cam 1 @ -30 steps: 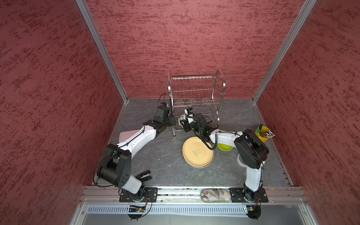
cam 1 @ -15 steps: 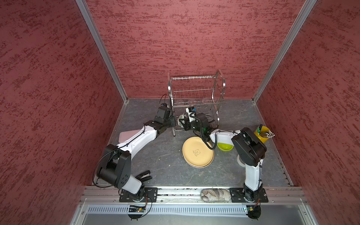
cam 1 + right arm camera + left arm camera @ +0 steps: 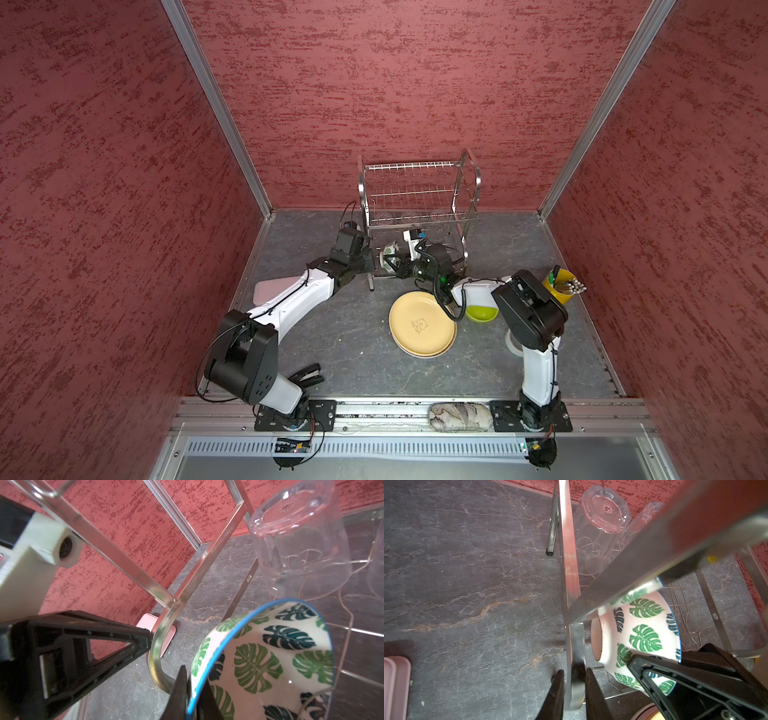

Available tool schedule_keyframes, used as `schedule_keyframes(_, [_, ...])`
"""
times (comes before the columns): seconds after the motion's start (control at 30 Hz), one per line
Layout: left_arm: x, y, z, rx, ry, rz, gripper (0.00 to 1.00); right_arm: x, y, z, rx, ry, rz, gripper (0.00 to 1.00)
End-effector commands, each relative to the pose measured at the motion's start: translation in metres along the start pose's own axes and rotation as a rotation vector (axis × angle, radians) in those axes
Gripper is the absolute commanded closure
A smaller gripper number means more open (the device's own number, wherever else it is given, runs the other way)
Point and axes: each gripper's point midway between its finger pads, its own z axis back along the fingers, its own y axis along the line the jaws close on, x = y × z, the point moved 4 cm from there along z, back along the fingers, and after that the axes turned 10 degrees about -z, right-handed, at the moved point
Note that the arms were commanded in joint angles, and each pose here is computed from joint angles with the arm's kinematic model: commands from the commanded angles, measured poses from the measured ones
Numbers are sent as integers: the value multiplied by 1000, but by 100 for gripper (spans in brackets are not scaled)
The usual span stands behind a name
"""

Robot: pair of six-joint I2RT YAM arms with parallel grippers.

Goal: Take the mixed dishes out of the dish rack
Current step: 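Close the right gripper on the leaf-patterned bowl's rim, then pull the leaf-patterned bowl out of the rack toward the robot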

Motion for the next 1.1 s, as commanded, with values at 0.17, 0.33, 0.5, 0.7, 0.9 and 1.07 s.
schedule_keyframes(0.17, [-1,8,5,54,15,5,80,35,32,12,244,-107,-68,100])
schedule_keyframes(0.33, [0,8,5,58,18,1,80,39,41,15,331,-102,-113,100])
schedule_keyframes(0.5, [-2,7,5,61,22,0,81,42,51,21,378,-98,-127,100])
schedule_keyframes(0.7, [-4,8,5,64,26,-1,80,42,64,33,398,-91,-131,100])
schedule_keyframes(0.9, [-2,7,6,57,13,-3,80,37,73,50,392,-88,-132,100])
schedule_keyframes(1.07, [-2,6,4,48,14,-9,80,30,81,64,365,-84,-109,100])
